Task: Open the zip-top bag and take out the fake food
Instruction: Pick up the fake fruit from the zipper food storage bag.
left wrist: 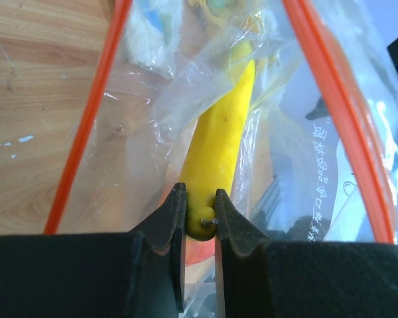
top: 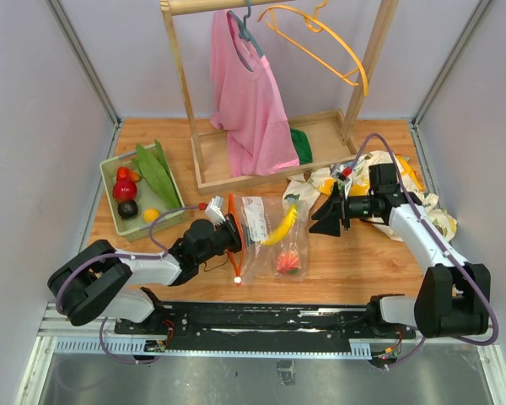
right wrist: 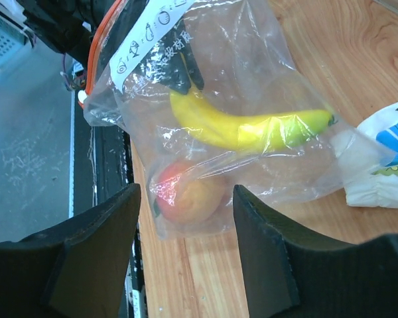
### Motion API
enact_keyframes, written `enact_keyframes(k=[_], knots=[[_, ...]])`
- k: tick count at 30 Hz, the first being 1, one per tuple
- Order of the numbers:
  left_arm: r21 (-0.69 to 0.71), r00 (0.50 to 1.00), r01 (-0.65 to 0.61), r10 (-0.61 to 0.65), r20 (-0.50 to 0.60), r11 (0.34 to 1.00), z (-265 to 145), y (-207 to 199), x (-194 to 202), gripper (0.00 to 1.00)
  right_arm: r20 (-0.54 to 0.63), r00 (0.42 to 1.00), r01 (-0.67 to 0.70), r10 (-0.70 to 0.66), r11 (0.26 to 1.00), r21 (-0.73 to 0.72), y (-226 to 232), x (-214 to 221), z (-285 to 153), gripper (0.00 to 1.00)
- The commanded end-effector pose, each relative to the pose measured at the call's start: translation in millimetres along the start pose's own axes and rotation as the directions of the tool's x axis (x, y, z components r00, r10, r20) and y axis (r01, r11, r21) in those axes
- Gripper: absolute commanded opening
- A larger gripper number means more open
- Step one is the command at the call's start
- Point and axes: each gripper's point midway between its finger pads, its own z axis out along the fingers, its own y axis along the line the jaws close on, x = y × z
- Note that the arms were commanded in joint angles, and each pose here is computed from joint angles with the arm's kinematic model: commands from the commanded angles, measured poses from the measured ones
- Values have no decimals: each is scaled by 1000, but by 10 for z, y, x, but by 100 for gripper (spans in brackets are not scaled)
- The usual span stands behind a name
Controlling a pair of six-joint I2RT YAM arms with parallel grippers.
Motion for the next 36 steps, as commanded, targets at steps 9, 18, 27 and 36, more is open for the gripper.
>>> enact_keyframes(k=[9, 18, 27, 36], knots=[[96, 994, 75, -83, 73, 993, 0, -206, -130, 0, 74, 977, -206, 200, 975, 87, -216, 89, 18, 86], [127, 994, 86, -93, 52, 988, 67, -270, -106, 0, 97, 879, -476, 467, 854, 209, -657, 470, 135, 99], [122, 996, 74, -78, 31, 990, 150, -261, -70, 0, -2, 818, -566, 575, 807, 169, -653, 734, 437, 98], [106, 997, 68, -72, 27, 992, 183, -215, -54, 0, -39, 798, -591, 601, 793, 146, -692, 728, 562, 28]])
